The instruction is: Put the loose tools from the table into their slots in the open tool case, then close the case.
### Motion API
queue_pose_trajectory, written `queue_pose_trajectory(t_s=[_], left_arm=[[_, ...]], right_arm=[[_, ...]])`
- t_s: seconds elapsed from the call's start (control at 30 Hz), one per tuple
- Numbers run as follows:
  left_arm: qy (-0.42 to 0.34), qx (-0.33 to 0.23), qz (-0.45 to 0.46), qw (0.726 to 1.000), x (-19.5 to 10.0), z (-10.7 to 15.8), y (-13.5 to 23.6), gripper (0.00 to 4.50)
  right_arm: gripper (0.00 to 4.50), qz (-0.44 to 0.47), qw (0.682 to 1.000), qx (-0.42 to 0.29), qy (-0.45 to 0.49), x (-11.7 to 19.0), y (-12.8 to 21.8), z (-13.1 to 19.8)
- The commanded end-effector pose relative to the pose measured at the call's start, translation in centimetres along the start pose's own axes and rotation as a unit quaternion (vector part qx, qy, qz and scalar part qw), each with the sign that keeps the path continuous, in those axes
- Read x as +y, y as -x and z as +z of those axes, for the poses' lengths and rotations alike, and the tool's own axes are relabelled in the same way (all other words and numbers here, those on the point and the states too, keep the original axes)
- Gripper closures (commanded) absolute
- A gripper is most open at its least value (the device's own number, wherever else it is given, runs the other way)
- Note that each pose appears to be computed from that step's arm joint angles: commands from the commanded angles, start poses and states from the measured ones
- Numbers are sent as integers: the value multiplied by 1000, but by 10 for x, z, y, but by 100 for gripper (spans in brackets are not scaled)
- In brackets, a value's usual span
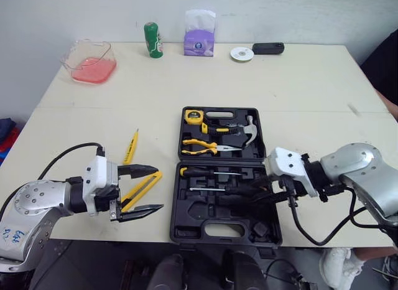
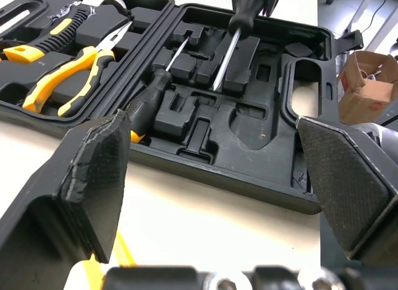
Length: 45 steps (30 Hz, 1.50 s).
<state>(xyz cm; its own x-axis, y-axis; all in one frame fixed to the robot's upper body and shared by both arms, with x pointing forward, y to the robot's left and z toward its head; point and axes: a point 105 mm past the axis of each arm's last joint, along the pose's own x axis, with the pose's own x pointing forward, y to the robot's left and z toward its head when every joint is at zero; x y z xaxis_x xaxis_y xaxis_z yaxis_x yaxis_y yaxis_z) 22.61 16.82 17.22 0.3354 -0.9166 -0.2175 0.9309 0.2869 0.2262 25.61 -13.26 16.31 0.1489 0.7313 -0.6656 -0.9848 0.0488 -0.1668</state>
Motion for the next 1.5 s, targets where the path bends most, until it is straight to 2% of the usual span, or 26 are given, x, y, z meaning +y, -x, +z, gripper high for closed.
queue_pose_trajectory(t_s=[0.03, 0.77, 1.23, 1.27, 1.4, 1.5], left_arm=[[-20, 5, 2, 1000, -2, 7, 3, 0], [-12, 5, 22, 1000, -3, 4, 4, 0], [-12, 6, 27, 1000, -2, 3, 4, 0], [-12, 6, 28, 1000, -2, 3, 4, 0], [-9, 7, 29, 1000, -1, 3, 6, 0], [-9, 6, 30, 999, -1, 2, 6, 0]], right_arm=[[346, -26, 999, 19, 28, -10, 4, 6], [346, -48, 992, 100, 58, -29, -2, -14], [346, -45, 995, 81, 35, -28, -7, -10], [243, -48, 995, 78, 34, -29, -6, -9], [68, -45, 995, 72, 57, -31, 2, -2], [68, -45, 994, 71, 65, -33, 12, 1]])
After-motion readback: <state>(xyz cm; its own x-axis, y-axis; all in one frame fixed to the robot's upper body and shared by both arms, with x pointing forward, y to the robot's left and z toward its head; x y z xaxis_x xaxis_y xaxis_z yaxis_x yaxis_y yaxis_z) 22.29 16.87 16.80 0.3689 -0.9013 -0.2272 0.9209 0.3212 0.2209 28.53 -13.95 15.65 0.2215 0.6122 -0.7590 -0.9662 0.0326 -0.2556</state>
